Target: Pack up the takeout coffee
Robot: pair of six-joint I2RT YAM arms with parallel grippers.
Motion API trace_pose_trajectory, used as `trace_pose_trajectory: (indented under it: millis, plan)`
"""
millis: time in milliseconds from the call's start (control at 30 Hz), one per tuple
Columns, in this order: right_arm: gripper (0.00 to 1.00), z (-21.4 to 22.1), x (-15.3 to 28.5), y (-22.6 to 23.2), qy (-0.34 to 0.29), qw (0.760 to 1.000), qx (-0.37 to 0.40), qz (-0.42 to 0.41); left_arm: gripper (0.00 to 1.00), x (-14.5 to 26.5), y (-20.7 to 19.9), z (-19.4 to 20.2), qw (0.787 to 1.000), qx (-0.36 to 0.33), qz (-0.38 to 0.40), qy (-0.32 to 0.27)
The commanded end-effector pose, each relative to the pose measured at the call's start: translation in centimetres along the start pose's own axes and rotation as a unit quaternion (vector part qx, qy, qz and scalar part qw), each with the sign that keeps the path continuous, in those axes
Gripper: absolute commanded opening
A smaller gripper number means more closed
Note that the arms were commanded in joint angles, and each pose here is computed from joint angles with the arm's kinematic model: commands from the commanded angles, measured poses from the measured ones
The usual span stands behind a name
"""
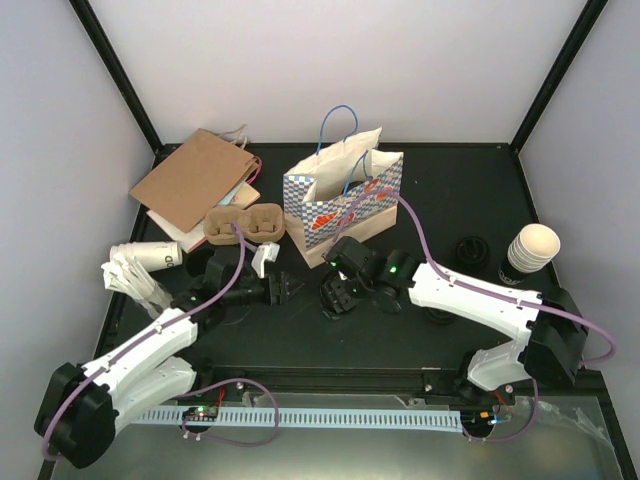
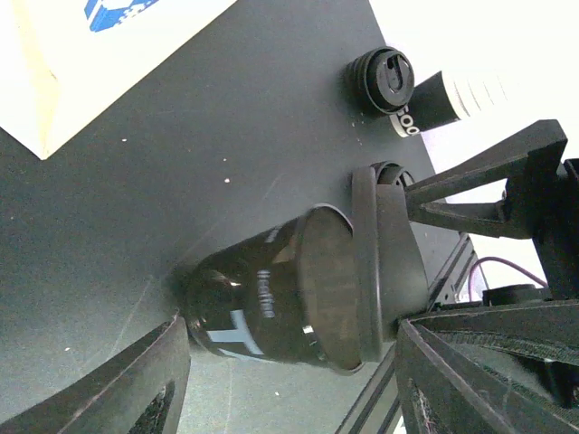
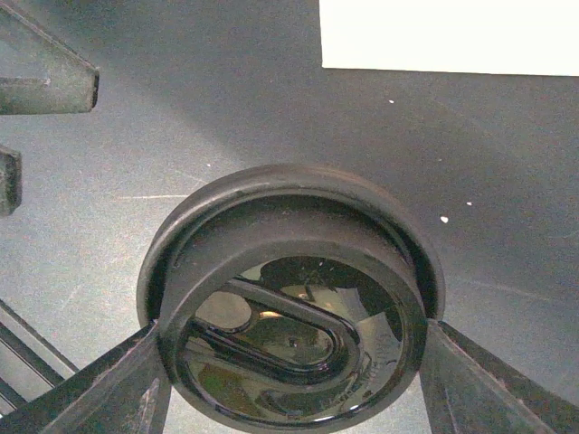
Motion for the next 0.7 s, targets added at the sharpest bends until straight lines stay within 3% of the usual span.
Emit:
trace_pose_trajectory:
  millis: [0,667]
  plan:
    - [0.70,-0.3,0.4,0.2,-0.005,1.000,0.008,0.009,0.63,0.0,-0.6,-0.5,1.000,0.002,0.023,-0.008]
    - [0.70,-0.6,2.5,0.3,-0.022,1.000,0.007,0.002,0.47,-1.6,1.7,0.5,1.000,0.009,-0.006,0.013]
Point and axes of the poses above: each gripper's point midway between its finger pads, its own x axis back along the fingers, its own y axis along the line the jaws close on, z = x × y, the point moved 4 cm from there along x, back along the fingers, and after that the axes turned 5 degrees about -x, right-handed, at the moved point
